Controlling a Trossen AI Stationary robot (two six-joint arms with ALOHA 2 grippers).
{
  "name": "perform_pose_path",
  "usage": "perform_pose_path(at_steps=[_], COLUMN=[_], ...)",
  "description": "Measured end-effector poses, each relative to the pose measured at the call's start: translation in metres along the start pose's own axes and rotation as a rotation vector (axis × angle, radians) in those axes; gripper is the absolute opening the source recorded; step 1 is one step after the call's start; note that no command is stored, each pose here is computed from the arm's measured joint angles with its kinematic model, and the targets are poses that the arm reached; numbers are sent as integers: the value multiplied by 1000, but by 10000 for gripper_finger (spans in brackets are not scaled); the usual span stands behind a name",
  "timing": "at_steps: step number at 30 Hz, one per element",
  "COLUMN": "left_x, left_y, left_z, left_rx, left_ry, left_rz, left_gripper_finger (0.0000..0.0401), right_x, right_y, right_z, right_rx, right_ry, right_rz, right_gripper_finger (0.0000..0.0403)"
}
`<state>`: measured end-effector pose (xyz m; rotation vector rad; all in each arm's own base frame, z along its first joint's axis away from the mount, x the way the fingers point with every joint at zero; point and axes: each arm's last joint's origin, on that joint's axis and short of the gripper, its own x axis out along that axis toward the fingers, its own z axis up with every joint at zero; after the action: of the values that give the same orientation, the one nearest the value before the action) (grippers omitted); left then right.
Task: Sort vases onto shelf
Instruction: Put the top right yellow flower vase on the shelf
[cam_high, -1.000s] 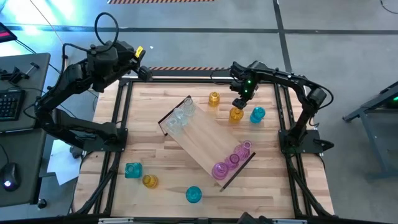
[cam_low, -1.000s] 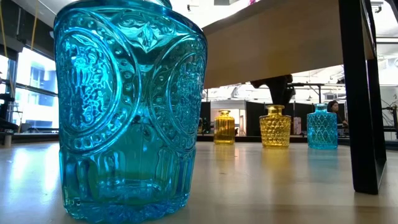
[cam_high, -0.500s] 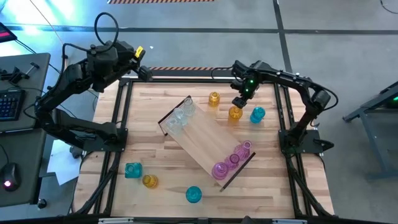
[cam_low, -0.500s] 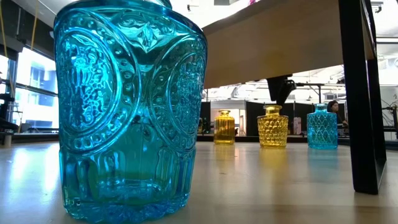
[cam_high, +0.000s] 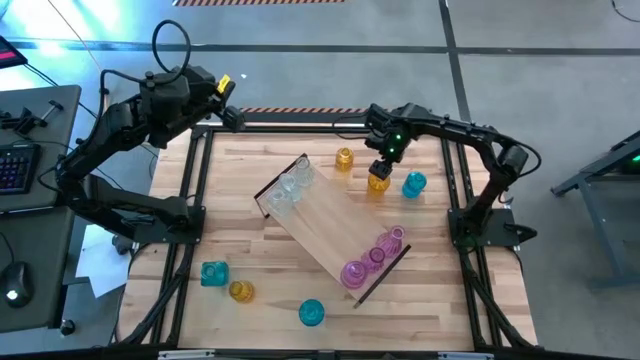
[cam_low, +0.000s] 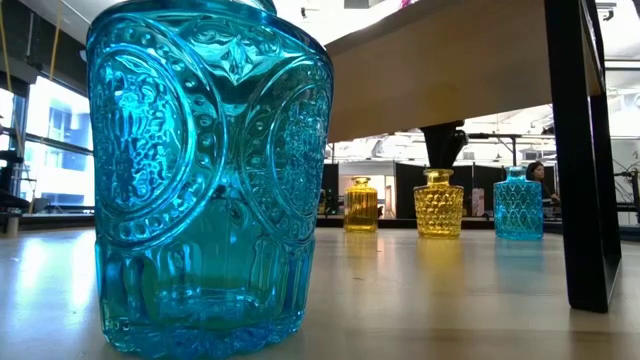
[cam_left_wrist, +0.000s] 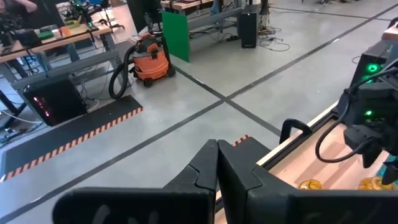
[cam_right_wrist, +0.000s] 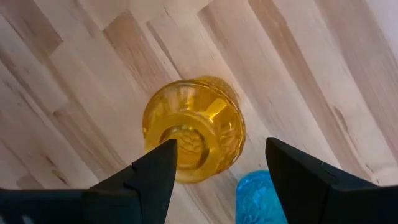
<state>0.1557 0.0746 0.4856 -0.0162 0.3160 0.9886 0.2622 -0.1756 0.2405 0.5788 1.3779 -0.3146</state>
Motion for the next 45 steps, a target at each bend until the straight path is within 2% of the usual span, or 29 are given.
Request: perform_pose_path(at_steps=[16, 19, 27, 32, 45], left_x=[0, 0, 0, 0, 0], left_y=[0, 0, 0, 0, 0], left_z=[0, 0, 0, 0, 0], left_rx=[-1, 0, 26, 27, 27], left_ry=[1, 1, 1, 1, 1], left_rz=[-11, -11, -11, -11, -8], left_gripper_finger=[0, 1, 1, 1, 1], right_x=[31, 35, 35, 36, 14], right_y=[-7, -8, -9, -9, -3], right_z=[10, 12, 11, 10, -2], right_rx=[0, 5, -4, -12, 37], right_ry=[100, 114, 125, 140, 113], right_rz=[-34, -15, -50, -57, -42], right_gripper_finger=[220, 195, 79, 28, 32])
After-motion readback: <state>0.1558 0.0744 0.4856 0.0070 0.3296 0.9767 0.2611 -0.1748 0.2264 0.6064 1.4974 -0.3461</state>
